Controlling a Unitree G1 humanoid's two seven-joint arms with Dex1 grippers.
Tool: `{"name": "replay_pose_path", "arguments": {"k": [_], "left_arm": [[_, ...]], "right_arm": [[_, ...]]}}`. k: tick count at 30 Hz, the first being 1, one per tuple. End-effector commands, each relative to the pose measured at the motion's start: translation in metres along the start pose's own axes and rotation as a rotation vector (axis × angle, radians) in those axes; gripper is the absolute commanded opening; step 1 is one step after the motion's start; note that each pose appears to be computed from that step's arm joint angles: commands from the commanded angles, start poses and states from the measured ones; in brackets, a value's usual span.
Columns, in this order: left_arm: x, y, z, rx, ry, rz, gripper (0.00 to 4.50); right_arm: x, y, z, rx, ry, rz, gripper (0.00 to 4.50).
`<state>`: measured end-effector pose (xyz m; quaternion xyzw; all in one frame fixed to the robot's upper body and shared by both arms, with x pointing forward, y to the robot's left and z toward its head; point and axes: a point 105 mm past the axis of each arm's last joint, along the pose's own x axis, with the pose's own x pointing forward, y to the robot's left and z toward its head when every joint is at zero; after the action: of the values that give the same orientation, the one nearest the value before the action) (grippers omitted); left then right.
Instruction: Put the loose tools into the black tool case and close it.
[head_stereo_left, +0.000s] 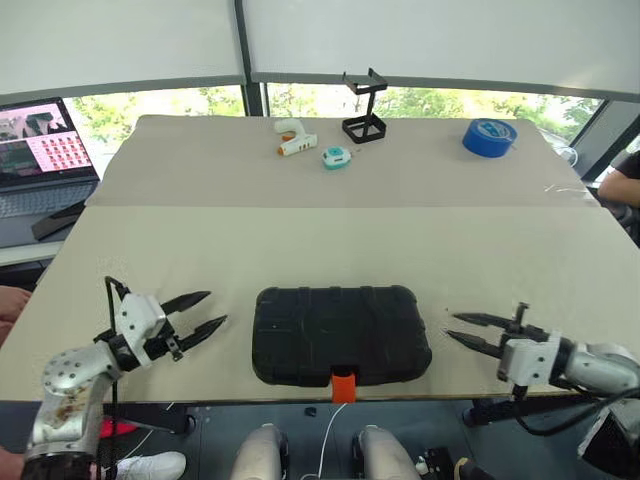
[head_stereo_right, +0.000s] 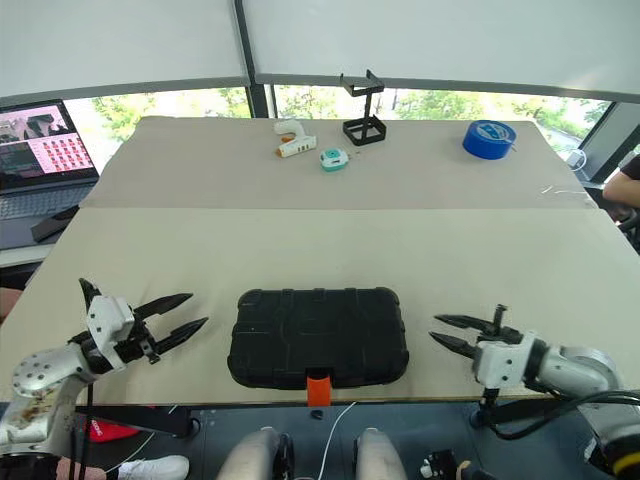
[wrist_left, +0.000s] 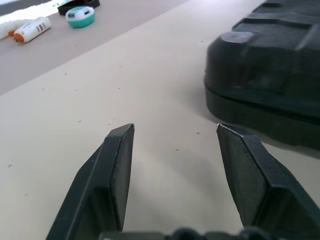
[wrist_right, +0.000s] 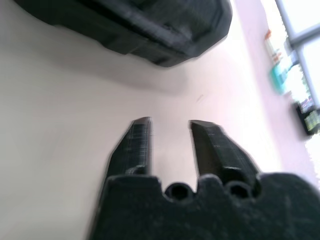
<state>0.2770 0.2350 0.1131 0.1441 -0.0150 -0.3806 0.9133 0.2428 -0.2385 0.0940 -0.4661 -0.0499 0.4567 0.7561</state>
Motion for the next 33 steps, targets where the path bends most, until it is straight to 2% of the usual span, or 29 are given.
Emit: {"name": "replay_pose_path", "arguments": {"k": [1,4,6,9,14,21,24,28,33], "left_arm": [[0.016,0.023,0.019,0.02,-0.012,0.023,1.71],[0.035,0.027,0.02,0.021,0.011,-0.003,0.51],[0.051,0.024,0.02,0.028,0.028,-0.058,0.06],[0.07,0.016,0.017,0.004,0.066,-0.157,0.06],[0.081,0.012,0.007,-0.022,0.125,-0.188,0.06],[0.07,0.001,-0.01,-0.123,0.178,-0.181,0.06],[0.061,-0.005,-0.017,-0.165,0.181,-0.157,0.06],[0.058,-0.011,-0.013,-0.207,0.136,-0.123,0.06],[0.059,-0.012,0.004,-0.255,0.016,-0.089,0.06]], "right_arm": [[-0.003,0.009,0.023,0.132,-0.061,0.133,0.07],[-0.001,0.034,0.034,0.244,-0.067,0.285,0.0],[0.006,0.048,0.048,0.292,-0.099,0.37,0.0],[0.026,0.054,0.065,0.313,-0.138,0.39,0.0],[0.053,0.046,0.078,0.304,-0.168,0.35,0.0],[0.082,0.018,0.064,0.152,-0.14,0.238,0.0],[0.099,-0.014,0.057,0.12,-0.142,0.129,0.0],[0.117,-0.038,0.054,0.116,-0.157,0.051,0.0],[0.133,-0.061,0.046,0.138,-0.149,-0.019,0.0]]}}
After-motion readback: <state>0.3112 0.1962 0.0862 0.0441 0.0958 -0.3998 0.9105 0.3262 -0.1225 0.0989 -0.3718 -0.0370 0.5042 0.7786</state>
